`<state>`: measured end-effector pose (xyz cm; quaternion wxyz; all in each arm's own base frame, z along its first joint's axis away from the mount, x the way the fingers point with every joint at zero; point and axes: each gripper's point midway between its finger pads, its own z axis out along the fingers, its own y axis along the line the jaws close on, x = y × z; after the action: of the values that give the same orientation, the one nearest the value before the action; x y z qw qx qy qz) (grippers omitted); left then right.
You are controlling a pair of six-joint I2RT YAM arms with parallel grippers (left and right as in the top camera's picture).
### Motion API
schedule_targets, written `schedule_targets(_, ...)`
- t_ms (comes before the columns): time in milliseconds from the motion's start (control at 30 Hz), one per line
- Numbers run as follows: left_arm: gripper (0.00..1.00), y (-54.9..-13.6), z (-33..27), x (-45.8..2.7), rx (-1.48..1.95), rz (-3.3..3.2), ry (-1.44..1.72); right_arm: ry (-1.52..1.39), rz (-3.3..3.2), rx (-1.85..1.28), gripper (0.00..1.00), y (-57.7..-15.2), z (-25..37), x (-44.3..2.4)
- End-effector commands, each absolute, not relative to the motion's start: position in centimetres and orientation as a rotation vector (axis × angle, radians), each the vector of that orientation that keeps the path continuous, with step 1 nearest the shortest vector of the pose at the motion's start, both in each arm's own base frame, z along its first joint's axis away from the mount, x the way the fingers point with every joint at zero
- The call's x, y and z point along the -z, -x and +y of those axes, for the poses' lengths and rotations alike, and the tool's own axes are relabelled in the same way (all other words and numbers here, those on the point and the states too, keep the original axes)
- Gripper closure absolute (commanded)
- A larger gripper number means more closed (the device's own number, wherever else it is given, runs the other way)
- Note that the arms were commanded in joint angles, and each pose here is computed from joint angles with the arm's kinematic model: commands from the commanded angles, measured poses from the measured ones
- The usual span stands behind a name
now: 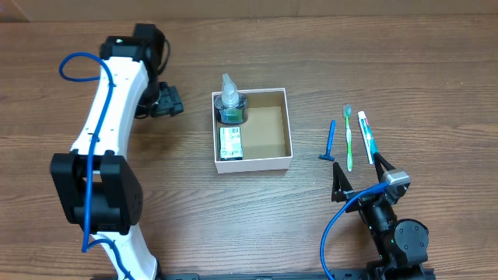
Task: Pack container
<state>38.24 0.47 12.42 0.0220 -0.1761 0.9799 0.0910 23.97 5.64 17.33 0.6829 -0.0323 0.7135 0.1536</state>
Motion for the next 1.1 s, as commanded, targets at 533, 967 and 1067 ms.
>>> schedule_targets(533, 0.0, -40.0, 0.3, -12.9, 0.159, 3.04, 0.222, 0.068, 1.594, -0.331, 0.0, -24.0, 5.4, -17.2)
schedule_targets(967, 0.0, -40.1, 0.3, -12.9, 0.159, 3.038, 0.222, 0.068, 1.594, -0.331, 0.0, -24.0, 5.4, -17.2)
schedule_targets(1067, 0.0, -40.1, 0.3, -12.9, 0.159, 3.038, 0.222, 0.068, 1.594, -0.331, 0.0, -24.0, 5.4, -17.2)
